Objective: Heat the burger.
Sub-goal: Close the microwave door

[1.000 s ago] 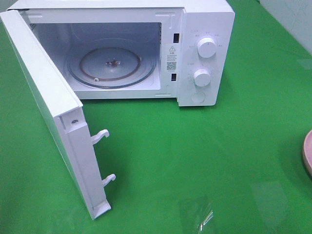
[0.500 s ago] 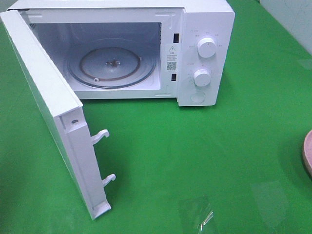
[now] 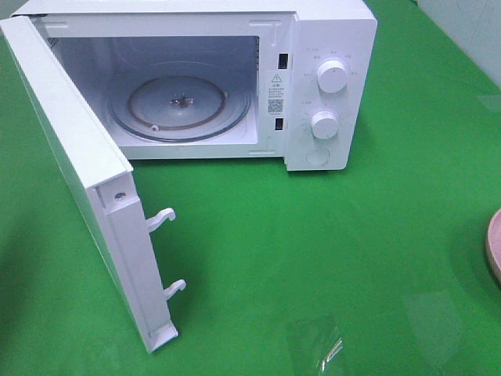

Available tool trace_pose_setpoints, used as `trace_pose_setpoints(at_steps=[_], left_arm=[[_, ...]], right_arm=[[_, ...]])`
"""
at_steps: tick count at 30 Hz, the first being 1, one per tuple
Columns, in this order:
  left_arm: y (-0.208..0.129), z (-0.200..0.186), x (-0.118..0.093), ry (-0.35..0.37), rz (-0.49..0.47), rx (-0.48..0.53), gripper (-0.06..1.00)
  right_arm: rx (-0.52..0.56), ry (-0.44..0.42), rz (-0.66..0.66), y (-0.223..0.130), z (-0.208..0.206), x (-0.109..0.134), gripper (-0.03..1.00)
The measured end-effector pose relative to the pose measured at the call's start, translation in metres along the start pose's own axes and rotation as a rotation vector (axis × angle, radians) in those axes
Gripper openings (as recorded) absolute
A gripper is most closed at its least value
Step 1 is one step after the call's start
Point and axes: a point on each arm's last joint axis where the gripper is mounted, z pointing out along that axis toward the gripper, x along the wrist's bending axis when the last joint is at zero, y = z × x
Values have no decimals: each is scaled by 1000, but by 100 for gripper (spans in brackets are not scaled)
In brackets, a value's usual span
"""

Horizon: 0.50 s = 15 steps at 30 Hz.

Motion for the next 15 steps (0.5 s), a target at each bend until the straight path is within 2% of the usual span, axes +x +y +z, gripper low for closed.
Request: trace_pose_setpoints(at_steps=[3, 10, 15], left_arm=[[-10, 12, 0, 2, 0, -55, 0], [-18, 32, -2, -12, 23, -85, 0], [-33, 56, -9, -81, 41, -74, 0]], right_arm=[[0, 0, 0, 0, 0, 0, 76], [0, 0, 0, 0, 0, 0, 76], [0, 0, 0, 0, 0, 0, 76]])
